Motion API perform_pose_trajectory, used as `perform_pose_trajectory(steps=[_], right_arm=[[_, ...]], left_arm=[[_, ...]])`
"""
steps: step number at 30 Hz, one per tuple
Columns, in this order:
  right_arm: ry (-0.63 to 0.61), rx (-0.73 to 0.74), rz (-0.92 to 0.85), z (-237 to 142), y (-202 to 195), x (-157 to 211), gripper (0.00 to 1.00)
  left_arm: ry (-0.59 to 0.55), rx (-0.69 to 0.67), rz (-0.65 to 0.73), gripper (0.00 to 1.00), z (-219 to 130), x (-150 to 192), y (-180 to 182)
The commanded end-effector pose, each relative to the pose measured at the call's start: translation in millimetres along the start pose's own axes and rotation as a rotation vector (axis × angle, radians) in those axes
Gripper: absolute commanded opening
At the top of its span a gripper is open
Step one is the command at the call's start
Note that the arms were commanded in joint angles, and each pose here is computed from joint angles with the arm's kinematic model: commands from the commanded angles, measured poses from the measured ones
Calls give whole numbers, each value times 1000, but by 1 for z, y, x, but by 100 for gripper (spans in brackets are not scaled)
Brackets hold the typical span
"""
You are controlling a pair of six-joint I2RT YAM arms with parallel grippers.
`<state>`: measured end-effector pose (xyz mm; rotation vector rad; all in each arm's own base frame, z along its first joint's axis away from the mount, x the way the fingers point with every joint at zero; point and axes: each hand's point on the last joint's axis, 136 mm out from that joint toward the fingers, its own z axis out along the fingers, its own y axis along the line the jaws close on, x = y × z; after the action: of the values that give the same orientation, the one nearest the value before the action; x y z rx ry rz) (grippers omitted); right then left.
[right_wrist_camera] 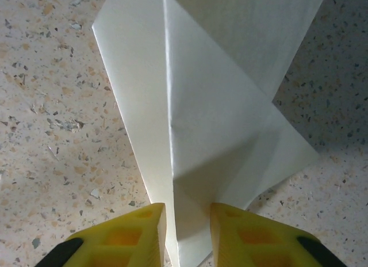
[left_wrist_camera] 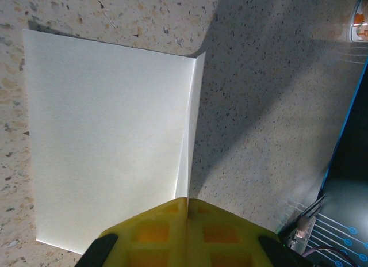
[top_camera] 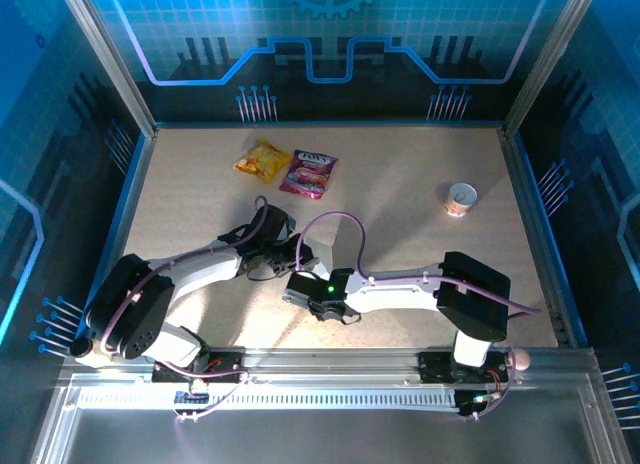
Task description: Fold a paper plane with a square sheet of paper (fold left side to right side)
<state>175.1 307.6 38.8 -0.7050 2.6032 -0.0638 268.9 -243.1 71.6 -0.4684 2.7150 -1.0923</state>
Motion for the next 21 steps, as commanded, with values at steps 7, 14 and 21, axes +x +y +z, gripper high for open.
perform_pose_trajectory(steps=[7,14,21], right_arm=[[30,41,23,11,-11,5,27],[41,26,23,13,-8,6,16],[60,24,24,16,-11,10,4]], left_arm=[[-17,-1,21,4,-9,-1,-7],[-15,-3,24,5,-9,-1,-6],[-27,-21,53,26,-16,-3,-8]])
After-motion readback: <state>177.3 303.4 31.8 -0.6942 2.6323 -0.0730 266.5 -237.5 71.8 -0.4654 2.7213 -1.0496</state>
